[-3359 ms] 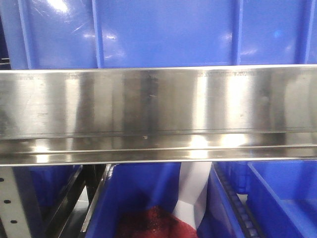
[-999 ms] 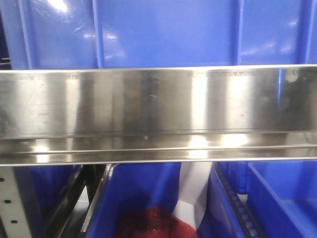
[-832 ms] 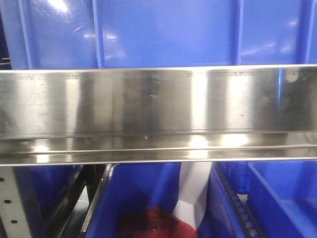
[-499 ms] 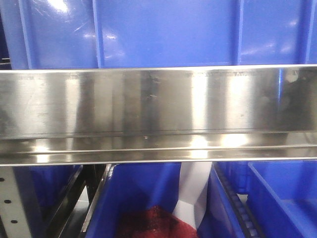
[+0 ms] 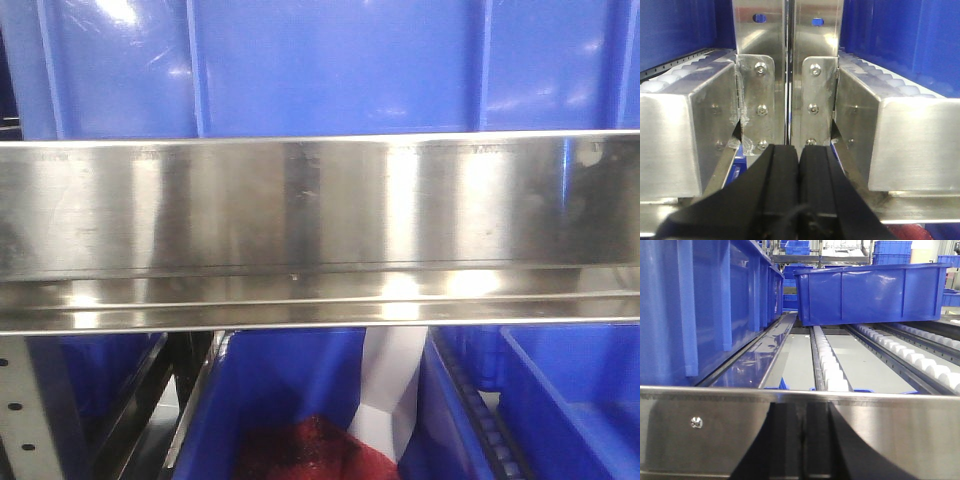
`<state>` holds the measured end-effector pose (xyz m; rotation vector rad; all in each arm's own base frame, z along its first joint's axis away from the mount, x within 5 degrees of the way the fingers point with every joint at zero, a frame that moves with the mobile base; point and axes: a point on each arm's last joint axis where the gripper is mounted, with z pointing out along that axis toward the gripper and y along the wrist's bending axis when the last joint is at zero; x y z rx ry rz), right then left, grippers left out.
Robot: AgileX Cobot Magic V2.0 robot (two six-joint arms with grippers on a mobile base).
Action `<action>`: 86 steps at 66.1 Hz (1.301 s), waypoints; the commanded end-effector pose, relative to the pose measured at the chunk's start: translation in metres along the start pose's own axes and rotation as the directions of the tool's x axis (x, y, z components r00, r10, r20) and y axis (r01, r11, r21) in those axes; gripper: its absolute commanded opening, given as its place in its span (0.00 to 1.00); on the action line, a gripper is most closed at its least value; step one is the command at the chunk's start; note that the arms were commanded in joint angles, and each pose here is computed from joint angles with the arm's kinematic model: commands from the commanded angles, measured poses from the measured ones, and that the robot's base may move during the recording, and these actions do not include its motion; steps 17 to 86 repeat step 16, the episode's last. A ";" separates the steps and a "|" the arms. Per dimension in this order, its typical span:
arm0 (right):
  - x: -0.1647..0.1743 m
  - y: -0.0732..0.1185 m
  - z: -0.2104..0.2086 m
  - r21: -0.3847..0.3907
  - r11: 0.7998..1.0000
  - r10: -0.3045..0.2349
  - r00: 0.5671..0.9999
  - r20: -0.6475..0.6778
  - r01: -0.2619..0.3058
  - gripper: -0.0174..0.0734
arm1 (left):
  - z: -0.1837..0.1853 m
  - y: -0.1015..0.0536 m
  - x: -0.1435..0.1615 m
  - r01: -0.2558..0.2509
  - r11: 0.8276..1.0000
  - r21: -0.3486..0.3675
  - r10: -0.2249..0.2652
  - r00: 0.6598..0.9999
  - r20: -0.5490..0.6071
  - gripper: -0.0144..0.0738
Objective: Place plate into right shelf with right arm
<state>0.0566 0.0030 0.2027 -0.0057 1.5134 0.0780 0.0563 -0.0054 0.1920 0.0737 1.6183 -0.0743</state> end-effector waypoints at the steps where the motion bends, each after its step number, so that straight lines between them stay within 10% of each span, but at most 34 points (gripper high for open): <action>1: -0.011 0.000 -0.002 -0.003 1.000 0.001 0.995 0.103 -0.001 0.25 | 0.000 0.000 -0.005 0.007 1.000 -0.001 -0.007 0.997 0.083 0.11; 86: -0.011 0.000 -0.002 -0.003 1.000 0.001 0.995 0.103 -0.001 0.25 | 0.000 0.000 -0.005 0.007 1.000 -0.001 -0.007 0.997 0.083 0.11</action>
